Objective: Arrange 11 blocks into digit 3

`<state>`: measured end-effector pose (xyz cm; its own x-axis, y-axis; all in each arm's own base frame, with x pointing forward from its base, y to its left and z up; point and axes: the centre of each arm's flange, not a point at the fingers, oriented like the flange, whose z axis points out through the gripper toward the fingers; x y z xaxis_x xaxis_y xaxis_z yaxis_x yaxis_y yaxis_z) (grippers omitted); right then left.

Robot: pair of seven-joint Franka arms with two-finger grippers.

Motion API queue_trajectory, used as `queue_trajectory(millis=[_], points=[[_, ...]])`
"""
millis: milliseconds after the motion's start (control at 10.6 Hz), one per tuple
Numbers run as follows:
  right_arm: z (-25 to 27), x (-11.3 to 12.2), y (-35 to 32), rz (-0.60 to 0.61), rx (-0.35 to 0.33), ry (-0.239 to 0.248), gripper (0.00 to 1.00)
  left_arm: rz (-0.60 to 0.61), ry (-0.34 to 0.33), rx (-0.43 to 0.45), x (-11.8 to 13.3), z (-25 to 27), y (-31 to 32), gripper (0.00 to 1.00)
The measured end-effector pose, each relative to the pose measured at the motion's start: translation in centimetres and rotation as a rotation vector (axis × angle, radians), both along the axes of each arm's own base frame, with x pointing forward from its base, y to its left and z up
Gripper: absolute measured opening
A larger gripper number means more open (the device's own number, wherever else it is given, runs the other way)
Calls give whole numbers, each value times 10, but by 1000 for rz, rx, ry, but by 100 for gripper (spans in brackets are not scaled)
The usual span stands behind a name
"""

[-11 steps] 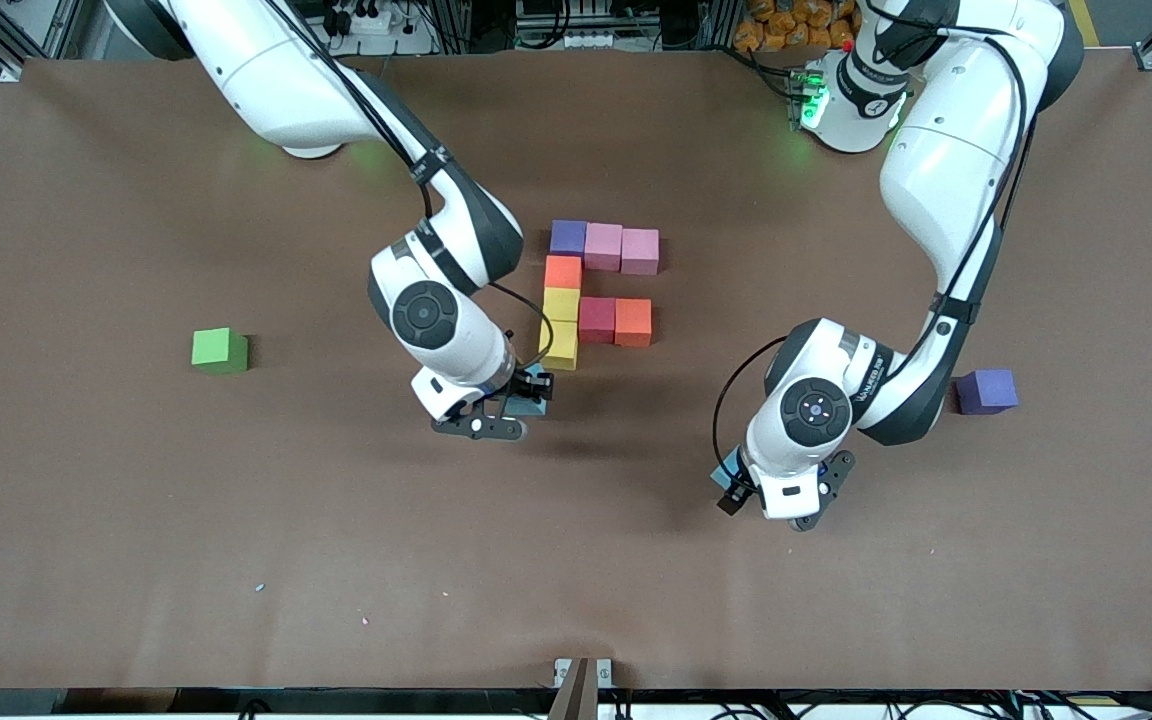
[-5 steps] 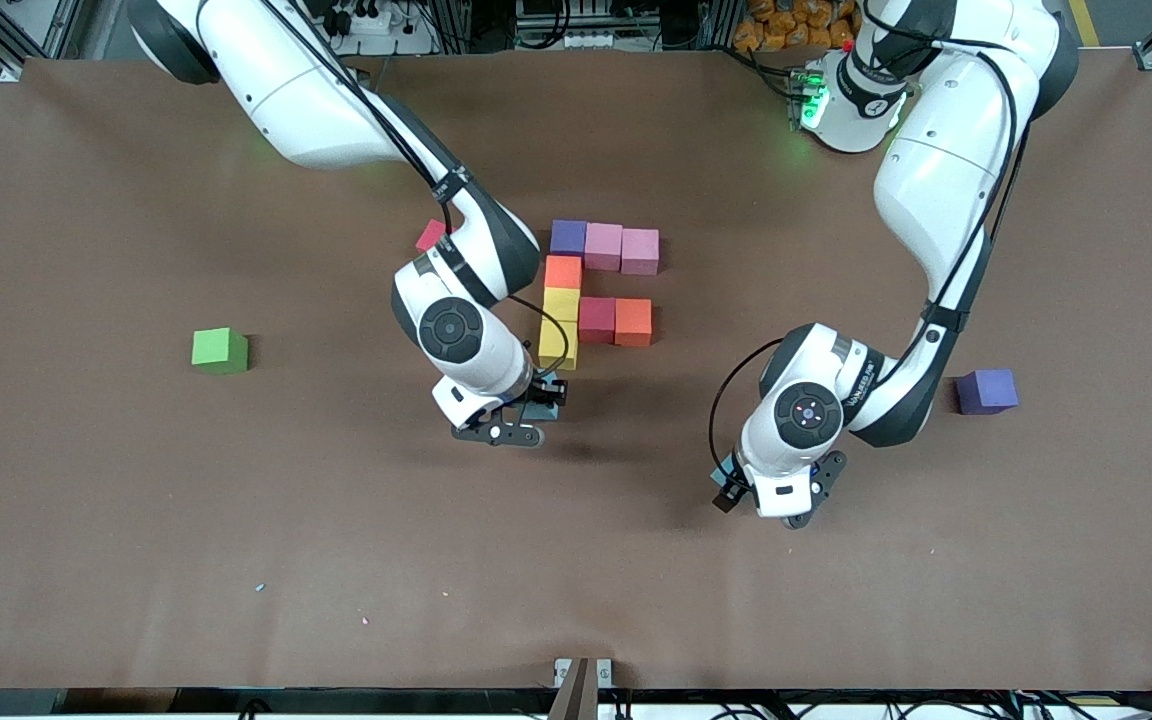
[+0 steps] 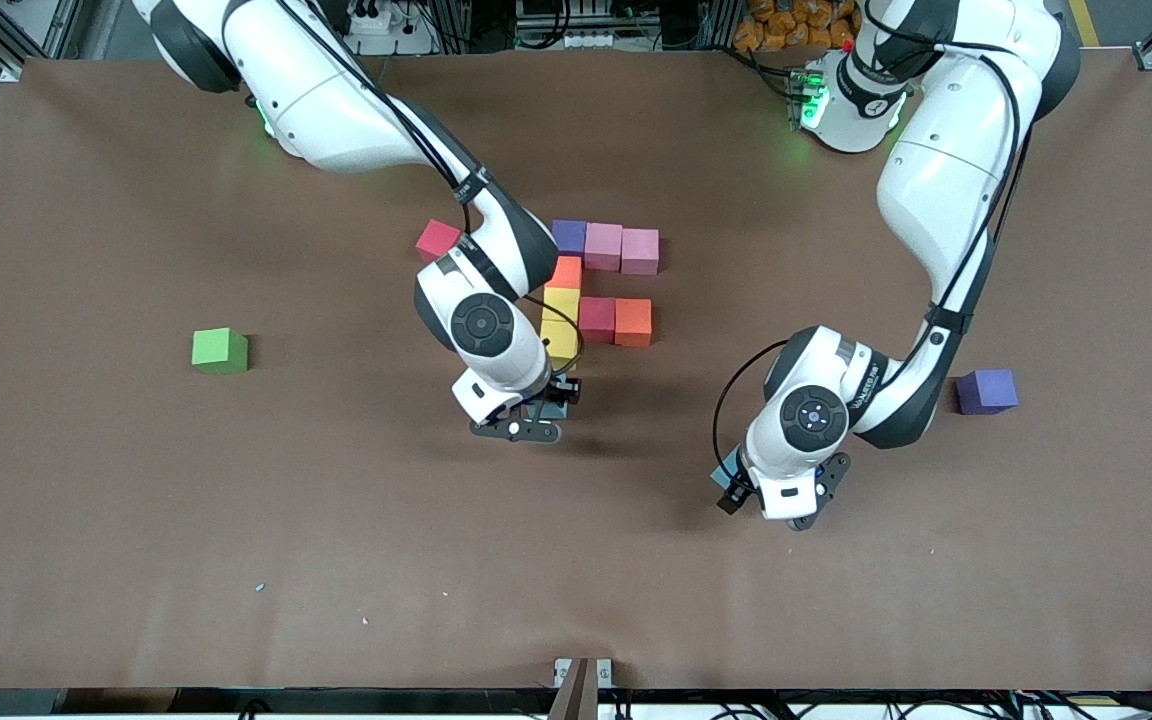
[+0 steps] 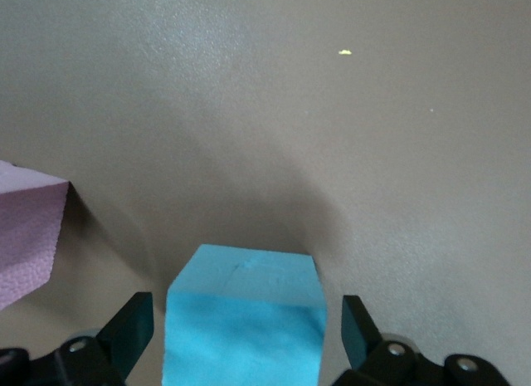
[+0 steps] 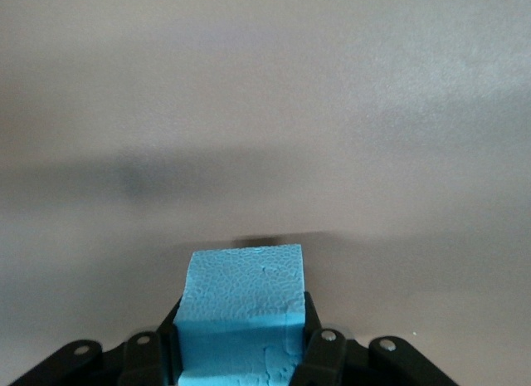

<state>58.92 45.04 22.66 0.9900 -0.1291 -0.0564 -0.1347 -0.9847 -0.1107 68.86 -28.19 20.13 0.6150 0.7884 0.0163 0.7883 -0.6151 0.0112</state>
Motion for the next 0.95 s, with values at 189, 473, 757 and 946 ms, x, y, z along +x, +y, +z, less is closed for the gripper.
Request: queue_trajectory(millis=[189, 473, 757, 946], points=[[-3, 0, 2, -1, -1, 2, 53, -1, 1, 0, 0, -1, 0, 100], [-6, -3, 3, 3, -12, 18, 53, -2, 1, -1, -1, -1, -1, 98], [-3, -4, 8, 8, -23, 35, 53, -6, 3, -1, -2, -2, -4, 87], [-3, -5, 16, 9, -19, 32, 53, -6, 3, -1, -2, -2, -4, 79]])
